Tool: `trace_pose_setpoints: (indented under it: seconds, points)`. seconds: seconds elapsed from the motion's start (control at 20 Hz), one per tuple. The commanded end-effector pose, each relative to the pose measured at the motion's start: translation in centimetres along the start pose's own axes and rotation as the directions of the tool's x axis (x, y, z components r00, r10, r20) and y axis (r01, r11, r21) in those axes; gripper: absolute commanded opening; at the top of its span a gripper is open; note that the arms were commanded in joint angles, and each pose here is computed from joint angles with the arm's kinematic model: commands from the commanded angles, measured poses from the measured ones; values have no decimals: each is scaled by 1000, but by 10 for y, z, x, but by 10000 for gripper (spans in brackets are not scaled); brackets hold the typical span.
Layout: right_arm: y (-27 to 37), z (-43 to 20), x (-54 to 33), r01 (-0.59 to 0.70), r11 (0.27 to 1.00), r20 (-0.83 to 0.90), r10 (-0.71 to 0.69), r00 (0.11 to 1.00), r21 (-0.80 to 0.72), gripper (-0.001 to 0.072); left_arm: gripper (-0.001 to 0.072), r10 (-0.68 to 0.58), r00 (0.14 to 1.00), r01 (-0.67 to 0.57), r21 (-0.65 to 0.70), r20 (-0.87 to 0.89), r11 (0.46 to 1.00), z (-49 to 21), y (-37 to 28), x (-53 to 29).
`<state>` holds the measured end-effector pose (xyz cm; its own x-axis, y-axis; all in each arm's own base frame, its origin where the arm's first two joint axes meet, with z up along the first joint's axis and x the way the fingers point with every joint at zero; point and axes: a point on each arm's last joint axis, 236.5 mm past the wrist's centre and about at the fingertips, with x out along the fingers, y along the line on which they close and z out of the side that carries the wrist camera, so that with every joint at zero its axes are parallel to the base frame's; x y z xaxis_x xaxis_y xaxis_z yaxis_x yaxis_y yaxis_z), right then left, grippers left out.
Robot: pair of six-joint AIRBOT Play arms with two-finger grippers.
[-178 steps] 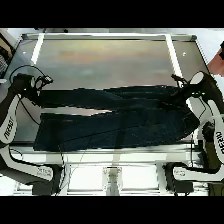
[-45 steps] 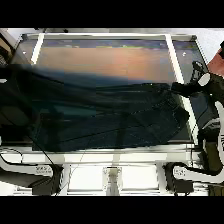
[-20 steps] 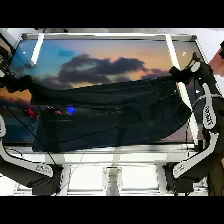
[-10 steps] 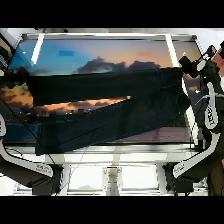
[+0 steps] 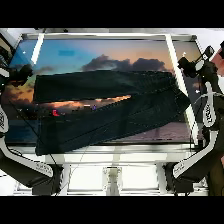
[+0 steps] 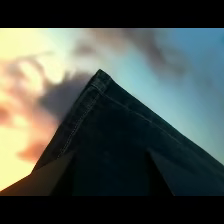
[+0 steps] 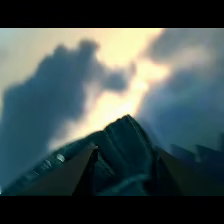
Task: Fold the clothes and pants, and hang the long-sleeved shirts on hangers.
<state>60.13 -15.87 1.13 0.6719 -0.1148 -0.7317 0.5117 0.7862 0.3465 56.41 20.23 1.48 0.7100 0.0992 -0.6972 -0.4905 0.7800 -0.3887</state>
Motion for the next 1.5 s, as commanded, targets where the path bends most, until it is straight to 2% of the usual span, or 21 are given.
trace_pose_setpoints:
  seconds: [0.0,0.2,0.25,0.3,0.35,0.55,0.65,0.8,0.95,1.15,1.25,1.35,1.45]
  points:
    - [-25,0,-34,65,982,-136,-90,987,-176,407,497,24,1000,-23,47,-16,999,8,13,-25]
    - [-64,-28,-84,49,931,-365,-189,911,-361,405,490,127,967,-77,221,-223,972,-24,57,-78]
    - [-70,-43,-94,30,921,-427,-208,880,-388,405,455,137,943,-51,274,-304,960,-41,63,-91]
    - [-72,-54,-101,22,921,-464,-217,859,-390,404,379,149,914,-22,321,-377,947,-64,69,-104]
    - [-69,-62,-106,12,921,-482,-214,850,-389,404,341,157,900,-14,332,-407,943,-83,75,-115]
    - [-45,-82,-132,-25,905,-483,-203,852,-425,404,346,190,880,-84,252,-435,964,-177,118,-153]
    - [-37,-94,-143,-42,897,-492,-202,847,-440,404,348,206,822,-109,209,-531,972,-237,139,-173]
    - [-27,-110,-156,-67,886,-519,-206,829,-459,404,363,162,711,-42,188,-685,981,-299,143,-192]
    - [-19,-120,-163,-87,878,-531,-203,823,-471,404,368,170,607,10,222,-776,975,-323,146,-208]
    - [-15,-120,-168,-93,875,-529,-199,825,-475,404,367,275,458,-18,300,-845,954,-341,174,-236]
    - [-15,-120,-169,-101,869,-530,-199,824,-484,404,367,335,439,-71,340,-833,938,-336,188,-241]
    - [-15,-120,-169,-103,867,-530,-200,824,-488,403,367,341,446,-81,342,-828,936,-330,189,-241]
    - [-15,-120,-169,-105,865,-529,-199,825,-491,404,429,347,431,-90,343,-833,935,-326,191,-248]
